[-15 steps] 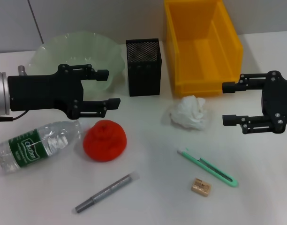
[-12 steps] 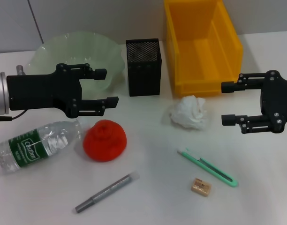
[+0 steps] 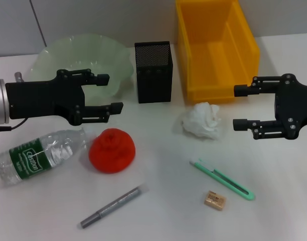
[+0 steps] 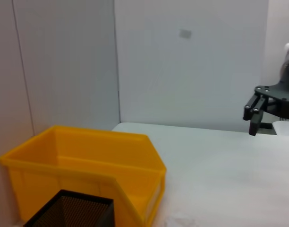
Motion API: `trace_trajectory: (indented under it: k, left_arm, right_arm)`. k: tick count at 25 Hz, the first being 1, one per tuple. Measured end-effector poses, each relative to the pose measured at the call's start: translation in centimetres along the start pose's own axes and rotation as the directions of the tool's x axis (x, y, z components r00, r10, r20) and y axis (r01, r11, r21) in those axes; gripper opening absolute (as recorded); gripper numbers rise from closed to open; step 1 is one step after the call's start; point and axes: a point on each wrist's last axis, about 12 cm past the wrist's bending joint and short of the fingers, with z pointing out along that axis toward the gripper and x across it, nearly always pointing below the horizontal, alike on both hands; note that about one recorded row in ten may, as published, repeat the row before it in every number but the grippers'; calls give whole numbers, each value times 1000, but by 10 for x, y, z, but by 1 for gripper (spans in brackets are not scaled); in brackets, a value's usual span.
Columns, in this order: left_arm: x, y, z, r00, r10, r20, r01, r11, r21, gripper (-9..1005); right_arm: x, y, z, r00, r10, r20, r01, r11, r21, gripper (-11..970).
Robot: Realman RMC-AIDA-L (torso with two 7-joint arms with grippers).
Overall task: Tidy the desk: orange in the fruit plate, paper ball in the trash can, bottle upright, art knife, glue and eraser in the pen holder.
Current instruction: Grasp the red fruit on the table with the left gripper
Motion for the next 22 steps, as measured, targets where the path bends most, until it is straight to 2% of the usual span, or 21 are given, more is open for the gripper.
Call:
trace_trajectory:
  k: [4,8,9,13,22]
  left_arm:
    - [2,5,4,998,-47,-32,46,998,-46,742]
    - [2,6,10,991,-38,-127,36,999,-19,738]
    - [2,6,14,980,-32,-197,33,999,1,736]
    - [4,5,17,960,-30,-278,41,999,32,732]
    - [8,2,20,945,-20,-327,41,998,55,721]
  right_arm:
    - [0,-1,1,1000,4,0,-4,1000,8,697]
    - [0,-1,0,1000,8,4,-8,1000,17,697]
    - [1,-1,0,1000,9,5,-9,1000,21,697]
    - [1,-1,0,1000,11,6,-11,1000,21,697]
    - [1,-1,1,1000,14,5,-14,1000,27,698]
